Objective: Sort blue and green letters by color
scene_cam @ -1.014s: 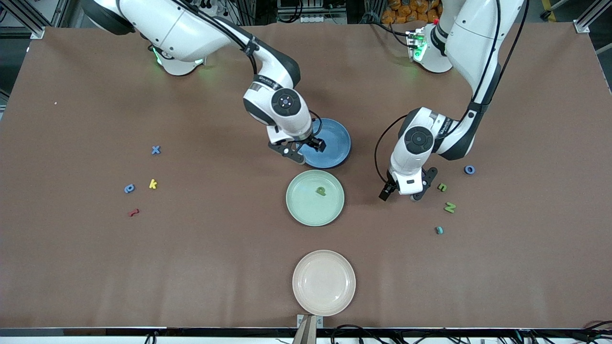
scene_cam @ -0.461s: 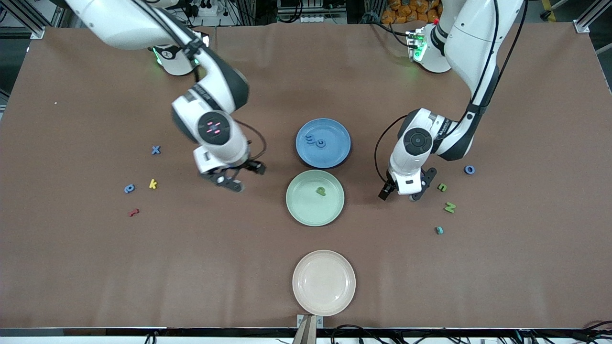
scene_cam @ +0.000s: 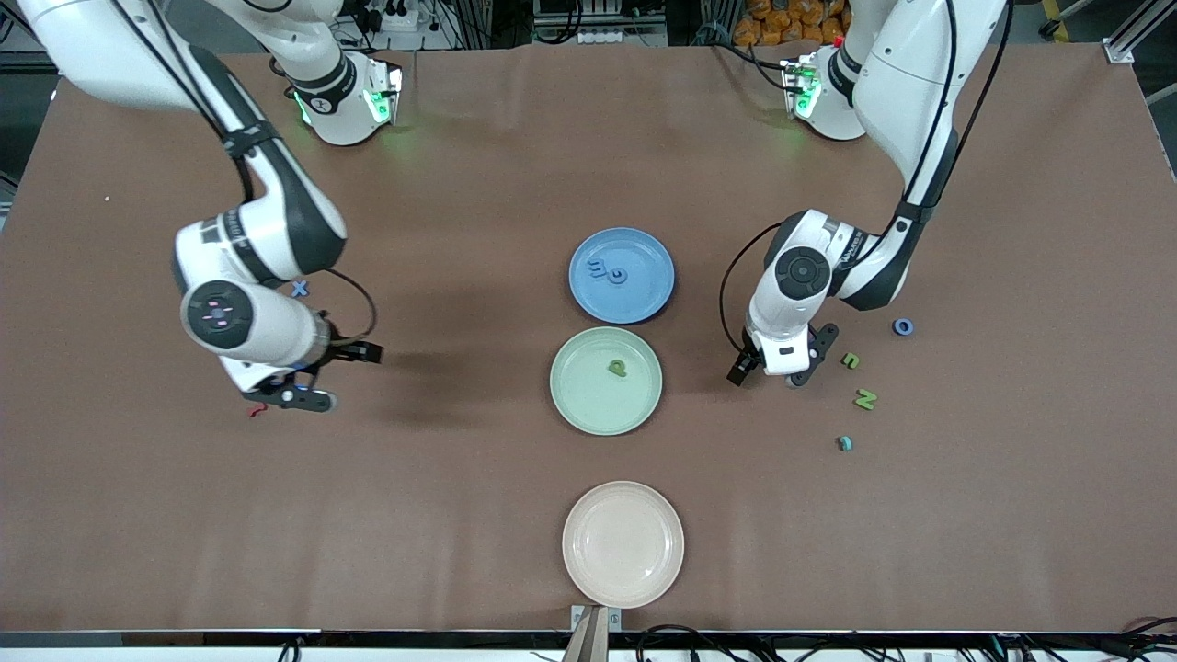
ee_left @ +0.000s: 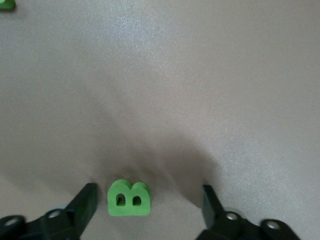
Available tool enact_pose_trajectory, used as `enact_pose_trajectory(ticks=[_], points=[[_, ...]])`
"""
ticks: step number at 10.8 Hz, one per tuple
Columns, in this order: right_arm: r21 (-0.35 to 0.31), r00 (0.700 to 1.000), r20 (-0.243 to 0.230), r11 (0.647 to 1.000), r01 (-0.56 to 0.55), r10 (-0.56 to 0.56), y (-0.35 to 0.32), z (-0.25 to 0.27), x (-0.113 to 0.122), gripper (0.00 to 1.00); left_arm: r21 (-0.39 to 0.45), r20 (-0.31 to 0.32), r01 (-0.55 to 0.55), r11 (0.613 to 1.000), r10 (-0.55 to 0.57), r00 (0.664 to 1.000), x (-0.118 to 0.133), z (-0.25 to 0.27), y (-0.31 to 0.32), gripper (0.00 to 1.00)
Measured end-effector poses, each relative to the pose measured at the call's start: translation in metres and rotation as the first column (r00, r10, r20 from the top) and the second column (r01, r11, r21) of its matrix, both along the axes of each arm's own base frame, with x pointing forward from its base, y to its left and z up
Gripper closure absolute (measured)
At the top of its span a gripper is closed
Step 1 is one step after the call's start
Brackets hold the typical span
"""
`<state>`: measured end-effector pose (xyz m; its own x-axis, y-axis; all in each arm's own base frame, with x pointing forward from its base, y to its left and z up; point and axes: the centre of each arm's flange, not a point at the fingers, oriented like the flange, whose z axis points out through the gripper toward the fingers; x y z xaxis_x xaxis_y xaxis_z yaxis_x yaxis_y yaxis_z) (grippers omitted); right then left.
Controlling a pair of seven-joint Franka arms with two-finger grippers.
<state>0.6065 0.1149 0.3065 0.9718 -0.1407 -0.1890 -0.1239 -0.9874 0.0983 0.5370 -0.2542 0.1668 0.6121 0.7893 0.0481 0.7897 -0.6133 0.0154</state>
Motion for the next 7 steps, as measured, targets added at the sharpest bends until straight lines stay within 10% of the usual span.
enact_pose_trajectory(ticks=[4, 7], points=[[0.017, 0.985, -0.095, 0.989, -0.144, 0.145, -0.099, -0.041, -0.039, 0.09, -0.007, 0.015, 0.001, 1.0, -0.001, 1.0, 0.003, 0.009, -0.002, 0.61], [0.064, 0.98, -0.075, 0.982, -0.179, 0.184, -0.154, -0.093, -0.089, 0.13, -0.007, 0.018, 0.01, 1.0, -0.01, 1.0, 0.002, 0.01, -0.004, 0.65]])
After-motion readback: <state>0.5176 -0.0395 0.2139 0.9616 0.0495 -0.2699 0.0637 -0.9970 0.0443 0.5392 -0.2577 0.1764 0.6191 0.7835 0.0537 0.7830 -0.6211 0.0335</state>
